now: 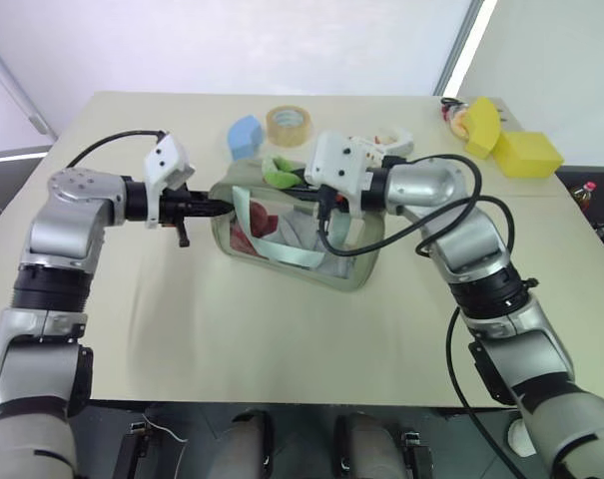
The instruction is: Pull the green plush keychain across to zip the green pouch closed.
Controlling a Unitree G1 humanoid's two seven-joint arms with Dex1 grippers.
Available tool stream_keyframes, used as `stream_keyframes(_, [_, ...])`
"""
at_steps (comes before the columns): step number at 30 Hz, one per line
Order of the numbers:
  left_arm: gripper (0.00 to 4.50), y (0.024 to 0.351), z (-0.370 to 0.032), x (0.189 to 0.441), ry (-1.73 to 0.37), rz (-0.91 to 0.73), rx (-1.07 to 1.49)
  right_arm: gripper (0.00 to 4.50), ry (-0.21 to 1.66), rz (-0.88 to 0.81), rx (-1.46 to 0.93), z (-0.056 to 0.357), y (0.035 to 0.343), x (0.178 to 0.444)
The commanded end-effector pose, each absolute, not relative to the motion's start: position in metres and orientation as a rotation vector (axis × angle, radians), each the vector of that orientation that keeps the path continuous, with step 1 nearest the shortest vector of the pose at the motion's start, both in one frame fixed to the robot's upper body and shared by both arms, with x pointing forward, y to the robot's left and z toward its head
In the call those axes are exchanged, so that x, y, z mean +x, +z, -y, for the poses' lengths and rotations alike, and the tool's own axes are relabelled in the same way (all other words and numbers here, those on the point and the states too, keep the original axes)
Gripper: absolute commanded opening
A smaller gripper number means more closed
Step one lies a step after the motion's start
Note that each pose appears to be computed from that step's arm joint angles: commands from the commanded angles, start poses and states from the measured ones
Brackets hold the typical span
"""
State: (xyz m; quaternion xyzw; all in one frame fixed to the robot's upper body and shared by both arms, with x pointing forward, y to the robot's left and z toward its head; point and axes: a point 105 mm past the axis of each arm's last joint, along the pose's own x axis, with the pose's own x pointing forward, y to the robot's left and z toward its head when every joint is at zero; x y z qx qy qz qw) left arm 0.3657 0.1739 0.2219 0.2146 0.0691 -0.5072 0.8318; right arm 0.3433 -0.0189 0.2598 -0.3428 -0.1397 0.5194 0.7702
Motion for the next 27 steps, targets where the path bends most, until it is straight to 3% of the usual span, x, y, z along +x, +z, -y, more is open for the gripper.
stream_keyframes(1, [0.05,0.244,-0.168,0.357,-1.117,-0.074,0.499,0.0,1.133,0.353,-0.701,0.015,0.274,0.336])
stream_keyframes(5, [0.0,0.238,-0.169,0.354,-1.121,-0.087,0.514,1.55,1.142,0.321,-0.623,0.02,0.281,0.332])
stream_keyframes(8, [0.0,0.236,-0.169,0.354,-1.118,-0.087,0.509,3.08,1.123,0.326,-0.602,0.022,0.287,0.332])
stream_keyframes(15, [0.0,0.232,-0.166,0.354,-1.121,-0.087,0.516,3.08,1.188,0.269,-0.464,0.017,0.287,0.323])
stream_keyframes(18, [0.0,0.231,-0.165,0.354,-1.12,-0.085,0.519,1.83,1.171,0.249,-0.404,0.018,0.291,0.327])
stream_keyframes(21, [0.0,0.232,-0.165,0.353,-1.119,-0.082,0.517,0.27,1.153,0.238,-0.413,0.021,0.289,0.33])
stream_keyframes(22, [0.0,0.232,-0.165,0.353,-1.118,-0.081,0.516,0.06,1.152,0.237,-0.414,0.021,0.289,0.331])
stream_keyframes(27, [0.0,0.232,-0.165,0.353,-1.115,-0.077,0.516,0.06,1.153,0.246,-0.42,0.021,0.292,0.33])
